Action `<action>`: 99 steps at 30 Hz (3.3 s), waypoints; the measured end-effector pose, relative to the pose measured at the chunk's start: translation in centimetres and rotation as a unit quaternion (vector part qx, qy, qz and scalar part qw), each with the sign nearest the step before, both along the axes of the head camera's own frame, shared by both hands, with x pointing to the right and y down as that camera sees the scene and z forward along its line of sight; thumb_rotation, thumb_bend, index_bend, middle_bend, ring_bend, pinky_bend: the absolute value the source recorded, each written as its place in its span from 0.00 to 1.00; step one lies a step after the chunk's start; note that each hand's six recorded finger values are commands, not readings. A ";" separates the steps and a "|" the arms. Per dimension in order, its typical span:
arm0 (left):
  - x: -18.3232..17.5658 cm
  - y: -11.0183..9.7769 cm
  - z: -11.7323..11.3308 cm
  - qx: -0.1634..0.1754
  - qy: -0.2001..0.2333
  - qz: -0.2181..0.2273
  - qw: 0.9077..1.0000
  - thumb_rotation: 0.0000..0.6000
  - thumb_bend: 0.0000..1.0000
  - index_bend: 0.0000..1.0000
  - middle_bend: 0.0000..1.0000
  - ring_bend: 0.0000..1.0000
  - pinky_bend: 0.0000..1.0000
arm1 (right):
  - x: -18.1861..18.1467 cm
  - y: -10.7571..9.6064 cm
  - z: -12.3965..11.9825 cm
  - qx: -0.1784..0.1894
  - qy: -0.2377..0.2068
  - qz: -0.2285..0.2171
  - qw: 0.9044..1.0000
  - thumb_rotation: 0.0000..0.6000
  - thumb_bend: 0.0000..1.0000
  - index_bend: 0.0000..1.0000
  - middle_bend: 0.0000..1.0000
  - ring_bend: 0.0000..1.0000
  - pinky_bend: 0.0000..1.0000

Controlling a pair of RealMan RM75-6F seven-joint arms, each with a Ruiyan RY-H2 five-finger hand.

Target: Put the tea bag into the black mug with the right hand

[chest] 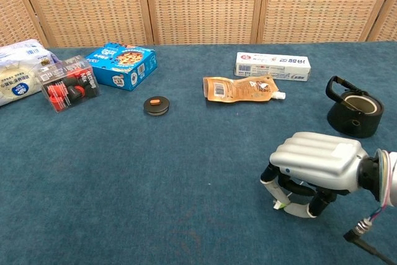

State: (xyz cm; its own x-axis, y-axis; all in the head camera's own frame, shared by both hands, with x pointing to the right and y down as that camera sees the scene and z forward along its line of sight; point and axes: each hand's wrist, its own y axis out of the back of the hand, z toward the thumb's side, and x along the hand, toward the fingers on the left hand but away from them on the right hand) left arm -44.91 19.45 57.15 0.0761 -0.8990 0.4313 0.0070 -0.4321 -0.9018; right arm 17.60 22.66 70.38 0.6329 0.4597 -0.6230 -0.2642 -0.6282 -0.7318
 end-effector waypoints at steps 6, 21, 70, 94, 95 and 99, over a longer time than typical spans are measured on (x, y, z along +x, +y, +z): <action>0.0 0.0 0.0 0.000 0.000 0.000 1.000 1.00 0.41 0.07 0.00 0.00 0.00 | 0.1 -0.4 -0.5 0.008 -0.006 0.009 1.000 1.00 0.62 0.65 0.93 0.89 0.96; 0.1 -0.1 0.0 0.000 -0.001 -0.001 1.000 1.00 0.41 0.07 0.00 0.00 0.00 | 0.7 -2.0 -2.2 0.021 -0.019 0.029 0.999 1.00 0.65 0.65 0.93 0.89 0.96; 0.5 0.0 -0.3 -0.004 -0.001 0.008 1.000 1.00 0.41 0.07 0.00 0.00 0.00 | 4.2 -16.2 -15.3 0.142 -0.068 0.126 0.979 1.00 0.65 0.66 0.93 0.89 0.96; 0.7 0.2 -0.2 -0.011 -0.007 0.011 1.000 1.00 0.41 0.07 0.00 0.00 0.00 | 11.1 -20.5 -16.5 0.169 -0.025 0.202 0.964 1.00 0.65 0.66 0.93 0.89 0.96; 0.7 0.2 -0.2 -0.011 -0.008 0.011 1.000 1.00 0.41 0.07 0.00 0.00 0.00 | 11.6 -20.6 -16.5 0.170 -0.022 0.208 0.963 1.00 0.65 0.66 0.93 0.89 0.96; 0.6 0.2 -0.3 -0.011 -0.008 0.010 1.000 1.00 0.41 0.07 0.00 0.00 0.00 | 13.1 -21.0 -16.3 0.169 -0.015 0.225 0.959 1.00 0.65 0.66 0.93 0.89 0.96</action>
State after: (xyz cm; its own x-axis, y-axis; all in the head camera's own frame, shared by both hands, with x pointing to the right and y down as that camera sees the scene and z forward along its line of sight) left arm -44.28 19.66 56.89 0.0873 -0.8873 0.4529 0.0313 -0.4520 -0.8915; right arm 30.66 1.61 54.12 0.3374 0.8638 -0.3741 0.0031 -0.3984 -0.9172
